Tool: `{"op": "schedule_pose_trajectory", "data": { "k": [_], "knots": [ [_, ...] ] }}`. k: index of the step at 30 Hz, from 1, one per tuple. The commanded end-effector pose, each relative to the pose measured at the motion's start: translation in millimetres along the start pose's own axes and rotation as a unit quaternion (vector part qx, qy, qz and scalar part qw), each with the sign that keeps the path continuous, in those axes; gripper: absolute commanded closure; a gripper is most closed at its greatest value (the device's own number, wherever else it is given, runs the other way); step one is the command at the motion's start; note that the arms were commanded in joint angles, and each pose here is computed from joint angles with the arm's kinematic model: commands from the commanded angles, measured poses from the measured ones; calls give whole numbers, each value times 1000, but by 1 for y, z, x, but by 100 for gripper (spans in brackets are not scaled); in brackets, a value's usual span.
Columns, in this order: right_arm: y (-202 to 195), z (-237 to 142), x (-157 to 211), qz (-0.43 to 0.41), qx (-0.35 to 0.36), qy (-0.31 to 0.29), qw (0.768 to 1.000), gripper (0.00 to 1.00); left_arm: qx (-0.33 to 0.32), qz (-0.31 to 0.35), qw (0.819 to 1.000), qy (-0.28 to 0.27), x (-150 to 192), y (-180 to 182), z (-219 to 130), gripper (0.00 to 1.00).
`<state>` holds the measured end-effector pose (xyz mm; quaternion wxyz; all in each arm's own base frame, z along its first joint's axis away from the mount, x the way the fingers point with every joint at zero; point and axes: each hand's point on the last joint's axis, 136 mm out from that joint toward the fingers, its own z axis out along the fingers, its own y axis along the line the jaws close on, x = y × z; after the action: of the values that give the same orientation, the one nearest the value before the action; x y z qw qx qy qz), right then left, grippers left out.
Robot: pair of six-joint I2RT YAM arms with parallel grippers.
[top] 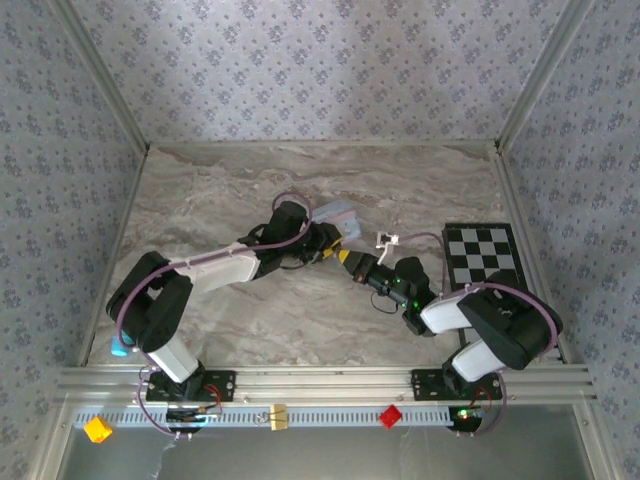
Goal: Unlock a padlock with a key
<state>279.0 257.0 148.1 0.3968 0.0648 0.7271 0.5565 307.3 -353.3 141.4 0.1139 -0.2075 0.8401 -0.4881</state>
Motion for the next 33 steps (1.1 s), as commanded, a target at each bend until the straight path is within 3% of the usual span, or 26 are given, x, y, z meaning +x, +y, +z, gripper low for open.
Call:
{"op": "schedule_pose_trajectory", "data": {
  "k": [1, 6, 13, 24, 33],
  "knots": [
    [44, 0, -40, 43, -76, -69, 994, 100, 36, 30, 998, 45, 34, -22, -5, 82],
    [37, -4, -49, 68, -64, -90, 992, 100, 27, 30, 998, 42, 34, -16, -4, 83],
    [9, -4, -46, 183, -33, -101, 977, 100, 18, 33, 998, 43, 40, -8, 3, 84],
    [5, -6, -44, 187, -23, -92, 978, 99, 2, 39, 999, 36, 38, -2, 3, 84],
    [-20, -24, -23, 102, 39, -51, 993, 58, -64, 60, 996, 12, 25, 20, -5, 84]
  ]
}}
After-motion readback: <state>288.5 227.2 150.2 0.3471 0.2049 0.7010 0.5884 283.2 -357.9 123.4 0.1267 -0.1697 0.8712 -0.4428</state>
